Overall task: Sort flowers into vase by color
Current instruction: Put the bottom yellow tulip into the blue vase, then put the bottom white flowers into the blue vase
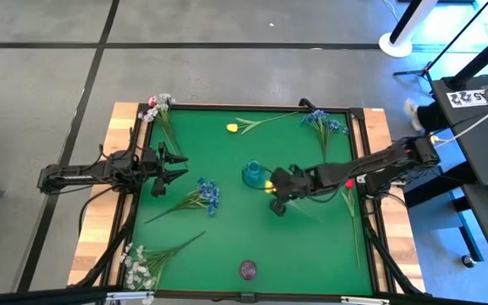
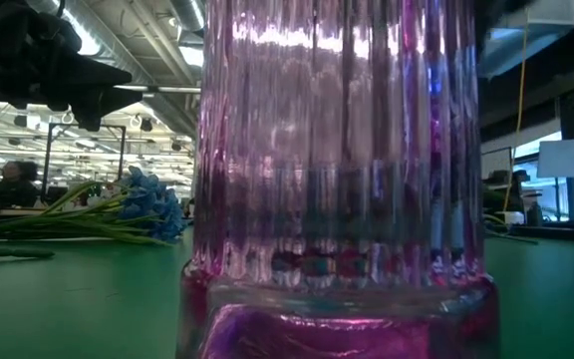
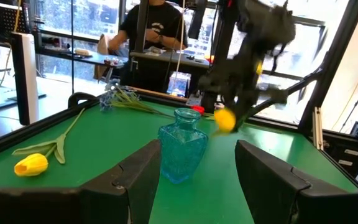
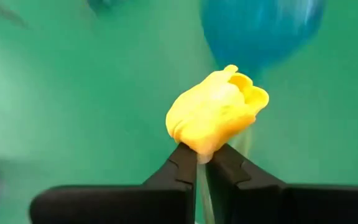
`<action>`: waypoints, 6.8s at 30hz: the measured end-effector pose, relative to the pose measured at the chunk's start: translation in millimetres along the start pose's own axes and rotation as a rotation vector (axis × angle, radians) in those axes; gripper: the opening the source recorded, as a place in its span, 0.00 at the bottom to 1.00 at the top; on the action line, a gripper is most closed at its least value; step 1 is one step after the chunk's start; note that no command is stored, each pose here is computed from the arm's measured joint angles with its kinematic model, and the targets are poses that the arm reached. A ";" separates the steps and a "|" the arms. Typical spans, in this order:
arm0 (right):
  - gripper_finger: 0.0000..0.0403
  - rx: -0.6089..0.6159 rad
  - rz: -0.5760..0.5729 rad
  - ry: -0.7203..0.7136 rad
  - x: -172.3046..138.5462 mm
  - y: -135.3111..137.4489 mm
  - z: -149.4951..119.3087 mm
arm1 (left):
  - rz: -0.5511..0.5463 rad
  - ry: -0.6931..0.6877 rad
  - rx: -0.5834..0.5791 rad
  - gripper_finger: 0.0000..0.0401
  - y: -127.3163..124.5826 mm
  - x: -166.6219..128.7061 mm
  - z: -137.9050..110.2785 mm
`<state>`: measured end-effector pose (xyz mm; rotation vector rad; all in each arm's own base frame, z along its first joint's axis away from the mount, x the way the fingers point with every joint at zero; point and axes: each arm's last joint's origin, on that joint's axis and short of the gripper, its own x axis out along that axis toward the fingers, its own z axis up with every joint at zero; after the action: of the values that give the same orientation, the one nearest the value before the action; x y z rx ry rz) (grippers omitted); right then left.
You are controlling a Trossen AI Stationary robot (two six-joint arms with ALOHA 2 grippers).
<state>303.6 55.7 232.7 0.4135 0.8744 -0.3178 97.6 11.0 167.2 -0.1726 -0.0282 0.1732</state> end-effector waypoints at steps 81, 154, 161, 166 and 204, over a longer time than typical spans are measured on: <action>0.49 0.507 0.190 -0.324 -140.8 7.1 29.0 | -0.154 -0.352 -0.810 0.50 -4.7 -7.6 39.7; 0.50 0.095 0.238 -0.109 -184.2 -3.0 25.5 | 0.125 1.155 1.026 0.02 -225.3 166.9 53.1; 0.53 0.316 0.473 -0.164 -127.2 16.9 19.6 | 0.127 0.798 1.575 0.02 -234.4 211.8 71.7; 0.53 0.383 0.540 -0.119 -95.2 28.2 15.7 | 0.116 0.670 1.654 0.02 -245.2 224.3 82.9; 0.04 0.287 0.311 -0.697 -151.6 -6.6 43.0 | 0.461 0.305 0.741 0.43 -289.7 179.5 89.3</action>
<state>238.2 44.7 375.8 0.6437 0.0761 -0.2721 319.5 -223.8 307.7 0.5418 0.3797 0.6003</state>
